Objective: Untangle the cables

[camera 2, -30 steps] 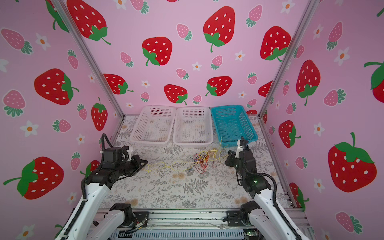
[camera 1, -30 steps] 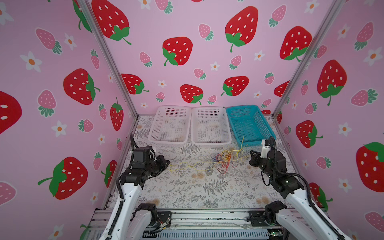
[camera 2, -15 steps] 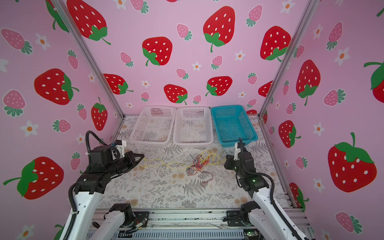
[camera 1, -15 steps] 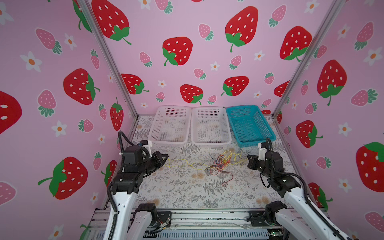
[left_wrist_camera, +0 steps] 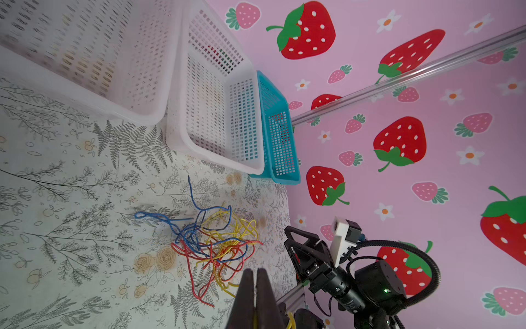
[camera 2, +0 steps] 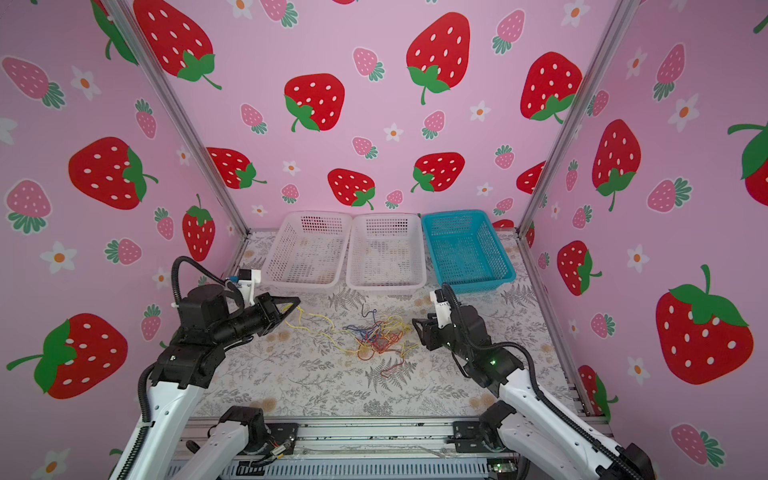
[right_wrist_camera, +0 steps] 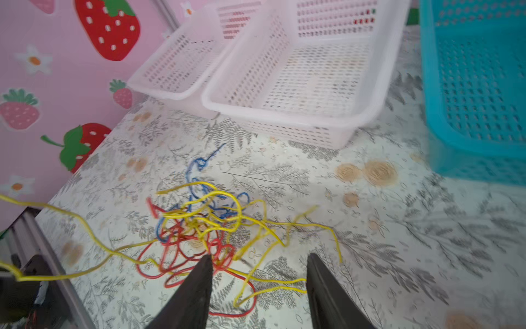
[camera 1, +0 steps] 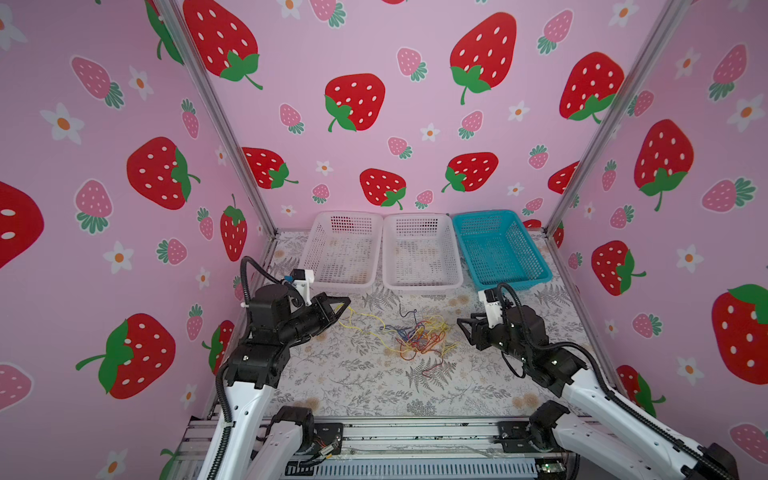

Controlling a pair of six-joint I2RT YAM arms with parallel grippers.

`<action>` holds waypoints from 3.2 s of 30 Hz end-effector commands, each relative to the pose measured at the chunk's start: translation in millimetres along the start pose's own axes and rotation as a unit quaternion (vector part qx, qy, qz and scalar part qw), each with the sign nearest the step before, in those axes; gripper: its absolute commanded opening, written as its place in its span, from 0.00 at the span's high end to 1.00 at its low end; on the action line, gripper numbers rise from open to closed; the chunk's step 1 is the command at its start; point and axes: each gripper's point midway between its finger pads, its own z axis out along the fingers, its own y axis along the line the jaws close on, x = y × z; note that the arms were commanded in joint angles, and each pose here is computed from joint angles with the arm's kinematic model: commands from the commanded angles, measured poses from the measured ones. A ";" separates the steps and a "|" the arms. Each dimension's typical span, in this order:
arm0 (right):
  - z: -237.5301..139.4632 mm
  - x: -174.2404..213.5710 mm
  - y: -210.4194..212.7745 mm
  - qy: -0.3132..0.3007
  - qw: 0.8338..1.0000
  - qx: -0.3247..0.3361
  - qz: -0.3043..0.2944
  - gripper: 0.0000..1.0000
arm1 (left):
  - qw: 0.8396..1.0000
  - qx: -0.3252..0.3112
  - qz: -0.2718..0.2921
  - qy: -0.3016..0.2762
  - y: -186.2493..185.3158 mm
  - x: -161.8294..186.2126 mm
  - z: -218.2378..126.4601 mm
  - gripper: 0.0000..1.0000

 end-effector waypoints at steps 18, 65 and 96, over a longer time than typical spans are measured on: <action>38.9 -24.0 178.6 -0.048 0.950 -0.277 -0.133 0.36 | 0.998 -0.022 0.042 0.046 -8.4 20.8 41.0 1.00; -54.7 -217.4 187.1 -0.230 0.953 -0.163 -0.110 1.00 | 0.994 0.076 0.029 0.069 12.0 60.1 72.4 0.28; -57.4 -224.6 207.8 -0.227 0.944 -0.227 -0.081 1.00 | 0.977 0.084 0.127 0.151 -4.9 131.4 117.4 0.35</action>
